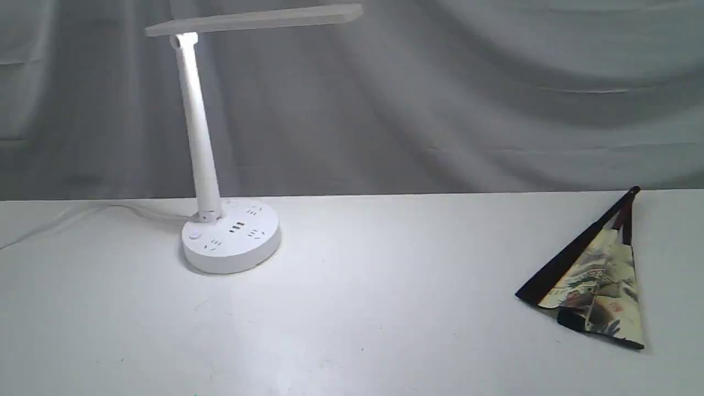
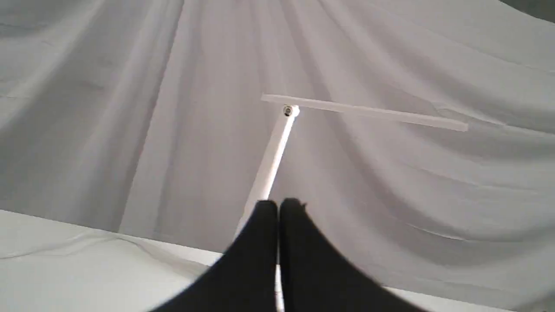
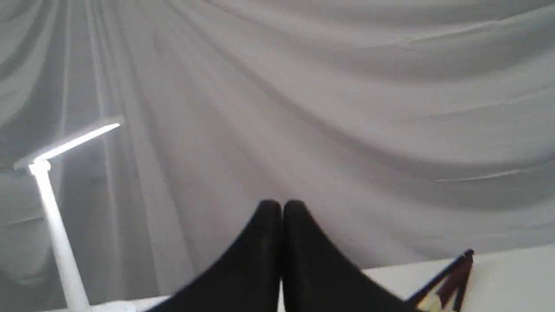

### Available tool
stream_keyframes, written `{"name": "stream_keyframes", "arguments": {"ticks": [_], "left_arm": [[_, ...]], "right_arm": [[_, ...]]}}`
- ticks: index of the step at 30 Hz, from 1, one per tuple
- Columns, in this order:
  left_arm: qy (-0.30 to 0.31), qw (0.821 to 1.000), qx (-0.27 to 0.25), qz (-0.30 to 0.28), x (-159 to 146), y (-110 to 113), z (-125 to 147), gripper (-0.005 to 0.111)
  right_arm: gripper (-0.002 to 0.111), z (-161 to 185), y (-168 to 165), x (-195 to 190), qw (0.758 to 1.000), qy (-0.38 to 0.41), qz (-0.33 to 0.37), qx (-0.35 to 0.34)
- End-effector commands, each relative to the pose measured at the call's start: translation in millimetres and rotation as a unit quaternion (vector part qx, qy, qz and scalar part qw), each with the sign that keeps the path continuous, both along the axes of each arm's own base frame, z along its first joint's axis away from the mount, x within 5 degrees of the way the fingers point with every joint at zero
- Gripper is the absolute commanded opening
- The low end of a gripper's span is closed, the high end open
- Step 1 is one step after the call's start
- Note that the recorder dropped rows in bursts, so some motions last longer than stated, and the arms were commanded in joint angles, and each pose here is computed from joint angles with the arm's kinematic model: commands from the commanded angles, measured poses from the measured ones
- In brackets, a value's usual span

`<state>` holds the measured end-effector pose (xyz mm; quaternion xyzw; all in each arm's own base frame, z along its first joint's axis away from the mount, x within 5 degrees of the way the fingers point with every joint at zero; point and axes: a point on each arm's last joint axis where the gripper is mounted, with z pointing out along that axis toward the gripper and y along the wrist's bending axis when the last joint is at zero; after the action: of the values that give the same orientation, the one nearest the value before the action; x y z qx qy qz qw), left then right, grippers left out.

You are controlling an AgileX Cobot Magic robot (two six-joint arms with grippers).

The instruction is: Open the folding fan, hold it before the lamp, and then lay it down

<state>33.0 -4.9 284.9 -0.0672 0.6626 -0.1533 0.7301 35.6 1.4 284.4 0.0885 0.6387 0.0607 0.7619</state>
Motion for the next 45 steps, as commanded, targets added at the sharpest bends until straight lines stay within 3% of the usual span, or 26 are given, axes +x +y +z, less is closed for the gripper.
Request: {"name": "stream_keyframes", "arguments": {"ticks": [1,10,14,23,26,31,36,45], "left_arm": [[0.02,1.0,0.005,-0.004,-11,0,15,0.0],[0.085,0.994,0.061,0.019,-16,4,54,0.0],[0.113,0.988,0.102,0.02,1,4,70,0.0],[0.157,0.981,0.115,0.018,65,-1,88,0.011],[0.172,0.973,0.152,0.031,92,0,83,0.017],[0.227,0.96,0.163,0.021,133,-3,63,0.024],[0.28,0.945,0.168,0.01,167,-7,38,0.025],[0.32,0.932,0.171,-0.003,204,-11,6,0.025]], "right_arm": [[0.0,24,4,-12,1.0,-0.011,0.013,0.002],[0.0,75,6,2,0.993,0.103,0.031,-0.04],[0.0,91,2,22,0.985,0.161,0.025,-0.06],[0.0,103,-5,76,0.973,0.224,0.027,-0.051],[0.0,94,-10,100,0.964,0.259,0.022,-0.056],[0.0,70,-19,138,0.939,0.333,0.012,-0.081],[0.001,47,-24,169,0.921,0.381,0.014,-0.083],[0.032,5,-31,217,0.902,0.425,0.014,-0.073]]}}
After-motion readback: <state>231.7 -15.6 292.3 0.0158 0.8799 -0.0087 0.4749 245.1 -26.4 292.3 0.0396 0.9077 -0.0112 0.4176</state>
